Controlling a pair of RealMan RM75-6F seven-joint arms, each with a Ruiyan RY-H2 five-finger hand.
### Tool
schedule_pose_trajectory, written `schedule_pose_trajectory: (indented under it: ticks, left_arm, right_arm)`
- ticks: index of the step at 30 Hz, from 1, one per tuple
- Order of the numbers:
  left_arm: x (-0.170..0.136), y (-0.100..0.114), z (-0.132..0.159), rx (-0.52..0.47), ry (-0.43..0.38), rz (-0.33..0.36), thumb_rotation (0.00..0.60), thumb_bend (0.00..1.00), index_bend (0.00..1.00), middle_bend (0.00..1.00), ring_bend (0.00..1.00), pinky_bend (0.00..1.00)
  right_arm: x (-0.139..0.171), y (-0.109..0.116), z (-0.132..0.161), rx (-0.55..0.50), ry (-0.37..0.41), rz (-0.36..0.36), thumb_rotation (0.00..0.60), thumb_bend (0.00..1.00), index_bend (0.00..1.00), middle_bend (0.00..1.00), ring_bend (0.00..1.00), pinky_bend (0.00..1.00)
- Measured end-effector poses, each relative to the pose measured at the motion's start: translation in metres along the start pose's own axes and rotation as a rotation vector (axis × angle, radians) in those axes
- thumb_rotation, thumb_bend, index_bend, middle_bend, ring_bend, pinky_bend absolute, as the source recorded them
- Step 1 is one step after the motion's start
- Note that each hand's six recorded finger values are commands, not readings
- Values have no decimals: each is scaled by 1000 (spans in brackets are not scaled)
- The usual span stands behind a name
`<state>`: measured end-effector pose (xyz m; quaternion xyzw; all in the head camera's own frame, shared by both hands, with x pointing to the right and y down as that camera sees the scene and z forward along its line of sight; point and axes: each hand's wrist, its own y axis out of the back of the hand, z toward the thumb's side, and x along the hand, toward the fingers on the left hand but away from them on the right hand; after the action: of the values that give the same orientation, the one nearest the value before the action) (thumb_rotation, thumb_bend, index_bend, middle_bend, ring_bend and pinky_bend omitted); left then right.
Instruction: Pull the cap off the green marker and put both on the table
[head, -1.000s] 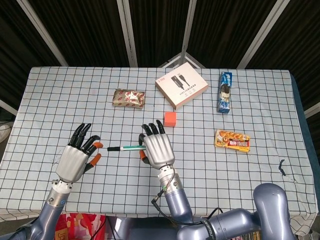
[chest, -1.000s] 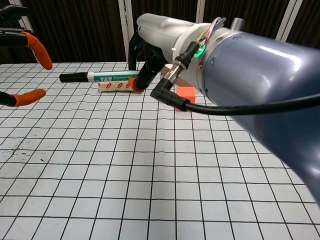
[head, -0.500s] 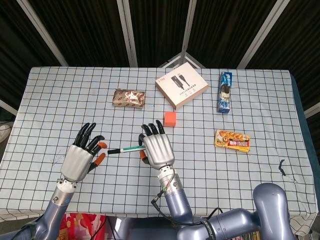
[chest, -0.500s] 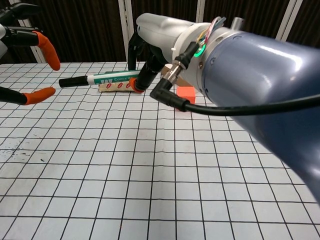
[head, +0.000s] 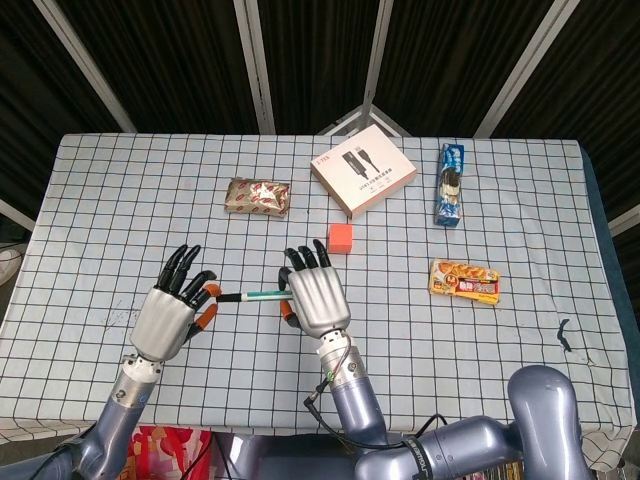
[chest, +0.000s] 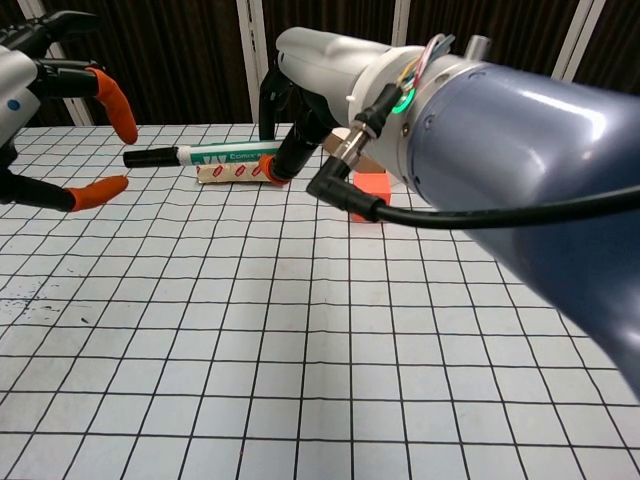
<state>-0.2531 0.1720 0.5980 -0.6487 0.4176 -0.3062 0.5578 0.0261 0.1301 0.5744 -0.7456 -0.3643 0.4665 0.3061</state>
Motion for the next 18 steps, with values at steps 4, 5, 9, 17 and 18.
schedule_pose_trajectory:
  ticks: [4, 5, 9, 17, 18]
  left_arm:
    - [2, -1, 2, 3, -4, 6, 600, 362, 523, 393, 53, 95]
    - [2, -1, 2, 5, -5, 6, 600, 362, 523, 394, 54, 95]
    - [3, -3, 3, 7, -8, 5, 600, 362, 523, 394, 53, 95]
    - [4, -6, 5, 9, -12, 0, 600, 363, 523, 396, 53, 95]
    - [4, -6, 5, 6, -13, 1, 600, 362, 524, 397, 53, 95]
  right_arm:
    - [0, 0, 0, 0, 2, 0, 600, 535, 769, 215, 151, 58]
    - [0, 0, 1, 0, 3, -1, 600, 535, 769, 215, 151, 58]
    - [1, 1, 1, -2, 5, 0, 600, 536, 769, 215, 151, 56]
    - [1, 1, 2, -4, 6, 0, 600, 536, 772, 215, 151, 58]
    - [1, 1, 2, -3, 6, 0, 600, 536, 773, 215, 151, 58]
